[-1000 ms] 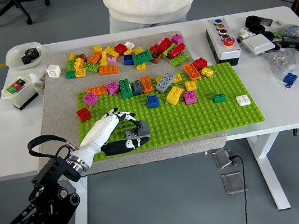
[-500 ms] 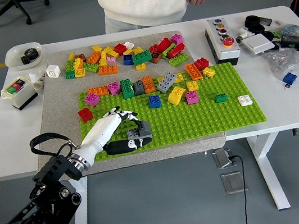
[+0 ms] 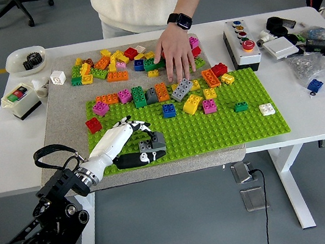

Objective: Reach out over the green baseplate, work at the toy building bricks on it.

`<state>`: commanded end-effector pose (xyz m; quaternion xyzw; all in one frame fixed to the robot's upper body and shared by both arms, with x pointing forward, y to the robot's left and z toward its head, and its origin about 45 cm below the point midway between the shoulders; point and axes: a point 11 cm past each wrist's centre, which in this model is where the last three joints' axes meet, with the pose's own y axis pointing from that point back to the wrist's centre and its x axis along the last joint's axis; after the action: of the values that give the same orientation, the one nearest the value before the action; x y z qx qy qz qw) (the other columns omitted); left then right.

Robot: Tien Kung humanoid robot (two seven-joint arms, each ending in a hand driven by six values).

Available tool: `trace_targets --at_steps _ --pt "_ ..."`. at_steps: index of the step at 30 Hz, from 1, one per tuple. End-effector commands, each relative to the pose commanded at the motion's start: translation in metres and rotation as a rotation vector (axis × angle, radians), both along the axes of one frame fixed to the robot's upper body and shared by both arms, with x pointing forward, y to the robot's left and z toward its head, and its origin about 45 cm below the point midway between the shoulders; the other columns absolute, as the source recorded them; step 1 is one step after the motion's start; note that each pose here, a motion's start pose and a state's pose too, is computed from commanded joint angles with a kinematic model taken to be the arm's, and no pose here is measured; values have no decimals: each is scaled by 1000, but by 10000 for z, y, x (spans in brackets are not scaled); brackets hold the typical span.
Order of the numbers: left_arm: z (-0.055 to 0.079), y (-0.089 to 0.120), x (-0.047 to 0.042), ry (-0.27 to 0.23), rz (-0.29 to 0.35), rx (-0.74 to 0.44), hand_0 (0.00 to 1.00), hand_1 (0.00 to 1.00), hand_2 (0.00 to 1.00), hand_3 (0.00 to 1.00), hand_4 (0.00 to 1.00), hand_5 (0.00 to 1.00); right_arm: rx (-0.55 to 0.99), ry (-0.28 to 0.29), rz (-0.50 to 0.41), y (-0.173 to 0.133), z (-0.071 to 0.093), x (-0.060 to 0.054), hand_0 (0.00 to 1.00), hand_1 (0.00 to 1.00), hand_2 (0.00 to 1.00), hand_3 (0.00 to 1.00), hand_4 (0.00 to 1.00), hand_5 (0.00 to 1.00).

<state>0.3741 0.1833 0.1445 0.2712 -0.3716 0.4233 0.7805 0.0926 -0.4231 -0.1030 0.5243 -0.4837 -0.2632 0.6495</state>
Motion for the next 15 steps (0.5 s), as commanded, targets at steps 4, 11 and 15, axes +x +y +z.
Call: trace_targets --at_steps 4,11,15 --pt "-11 -15 -9 1 -6 8 998 878 822 570 998 788 -1 -3 -1 -3 3 10 738 615 636 536 765 504" --pt "-13 -26 -10 1 -11 19 998 878 822 569 998 785 -1 -2 -2 -5 4 9 737 615 635 536 765 503" --pt "-20 -37 -18 4 -15 18 998 878 822 569 998 785 -1 -1 -2 -7 3 3 737 615 635 536 765 503"
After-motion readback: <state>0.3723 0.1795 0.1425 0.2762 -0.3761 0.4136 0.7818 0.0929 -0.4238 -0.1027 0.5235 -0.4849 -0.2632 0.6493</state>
